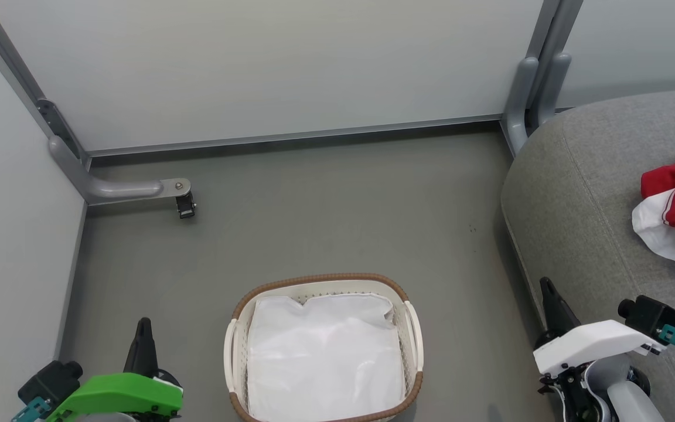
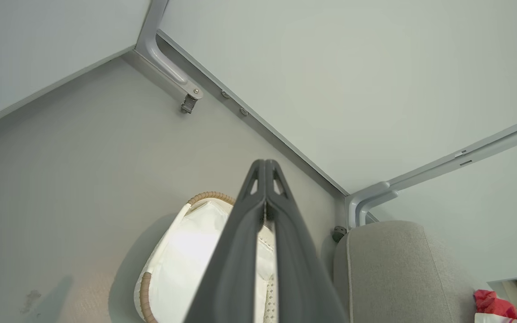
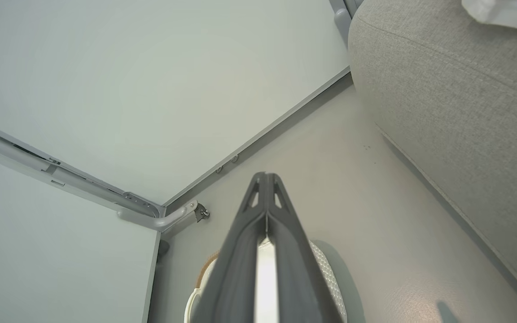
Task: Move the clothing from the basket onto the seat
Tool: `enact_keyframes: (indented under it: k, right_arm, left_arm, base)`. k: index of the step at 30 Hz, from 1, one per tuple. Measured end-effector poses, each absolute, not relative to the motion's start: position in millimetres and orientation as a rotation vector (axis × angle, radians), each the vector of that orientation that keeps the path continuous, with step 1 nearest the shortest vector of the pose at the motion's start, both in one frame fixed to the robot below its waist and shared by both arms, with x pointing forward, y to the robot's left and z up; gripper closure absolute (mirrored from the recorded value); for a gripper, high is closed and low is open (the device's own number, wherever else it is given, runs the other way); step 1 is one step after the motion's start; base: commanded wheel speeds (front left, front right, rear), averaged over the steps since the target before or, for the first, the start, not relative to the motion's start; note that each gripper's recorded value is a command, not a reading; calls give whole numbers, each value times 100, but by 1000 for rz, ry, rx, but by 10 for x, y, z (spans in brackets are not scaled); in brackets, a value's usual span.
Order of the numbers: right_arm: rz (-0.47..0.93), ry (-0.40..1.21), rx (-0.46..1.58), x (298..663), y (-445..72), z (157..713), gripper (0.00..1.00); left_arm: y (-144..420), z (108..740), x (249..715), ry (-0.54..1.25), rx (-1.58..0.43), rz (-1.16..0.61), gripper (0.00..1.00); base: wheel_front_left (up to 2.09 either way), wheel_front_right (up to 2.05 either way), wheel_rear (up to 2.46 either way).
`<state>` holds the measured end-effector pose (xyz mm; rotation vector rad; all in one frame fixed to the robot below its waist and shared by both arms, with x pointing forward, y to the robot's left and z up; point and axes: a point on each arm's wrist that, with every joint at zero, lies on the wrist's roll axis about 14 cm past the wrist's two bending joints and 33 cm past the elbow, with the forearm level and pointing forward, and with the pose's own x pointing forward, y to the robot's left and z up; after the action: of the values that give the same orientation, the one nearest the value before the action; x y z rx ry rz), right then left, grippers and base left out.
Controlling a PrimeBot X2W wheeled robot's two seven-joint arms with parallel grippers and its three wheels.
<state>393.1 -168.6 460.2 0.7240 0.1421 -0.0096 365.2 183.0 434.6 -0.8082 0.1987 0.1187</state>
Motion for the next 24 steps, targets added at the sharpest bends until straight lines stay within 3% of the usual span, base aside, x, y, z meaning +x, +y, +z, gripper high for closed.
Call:
enact_keyframes:
  k: [24]
  right_arm:
    - [-43, 104, 1035, 3949, -1806, 4750, 100]
  left_arm:
    - [1891, 4521, 3734, 154, -1089, 123, 100]
  base:
    - [0, 0, 0]
